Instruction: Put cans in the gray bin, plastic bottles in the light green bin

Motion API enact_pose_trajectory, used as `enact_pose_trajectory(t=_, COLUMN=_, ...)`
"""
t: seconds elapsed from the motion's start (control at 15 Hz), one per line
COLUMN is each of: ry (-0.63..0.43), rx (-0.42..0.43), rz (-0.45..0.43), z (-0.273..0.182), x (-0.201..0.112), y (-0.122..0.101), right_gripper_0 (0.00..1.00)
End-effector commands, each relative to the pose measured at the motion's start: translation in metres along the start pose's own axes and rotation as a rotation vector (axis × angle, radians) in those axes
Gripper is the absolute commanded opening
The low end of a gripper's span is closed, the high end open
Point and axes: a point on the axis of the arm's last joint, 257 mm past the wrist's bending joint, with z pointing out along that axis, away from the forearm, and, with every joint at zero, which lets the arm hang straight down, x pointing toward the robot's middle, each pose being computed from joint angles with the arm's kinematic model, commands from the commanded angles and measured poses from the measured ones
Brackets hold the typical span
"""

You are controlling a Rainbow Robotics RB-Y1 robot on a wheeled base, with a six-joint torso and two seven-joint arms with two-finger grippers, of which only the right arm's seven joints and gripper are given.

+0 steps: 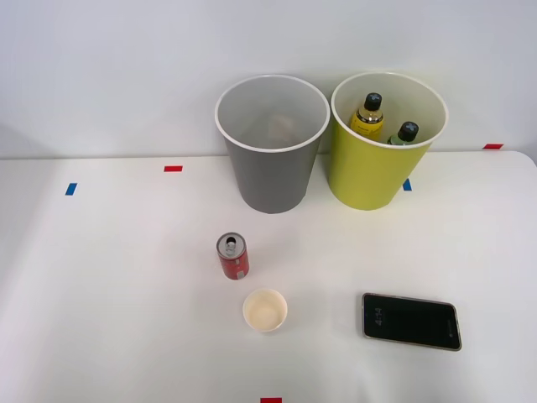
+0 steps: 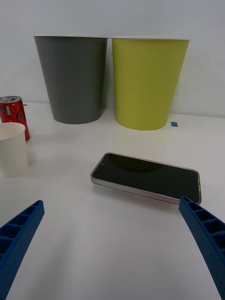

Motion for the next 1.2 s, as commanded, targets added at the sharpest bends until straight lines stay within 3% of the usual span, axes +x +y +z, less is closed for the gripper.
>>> enact_pose_trajectory(t=0.07, ry=0.000, rx=0.000, rz=0.000, z=0.0000, x=0.0000, y=0.0000, right_gripper_0=1.00)
enact_pose_trajectory(t=1.2, ry=0.000, rx=0.000, rz=0.000, z=0.0000, x=0.0000, y=0.0000, right_gripper_0=1.00)
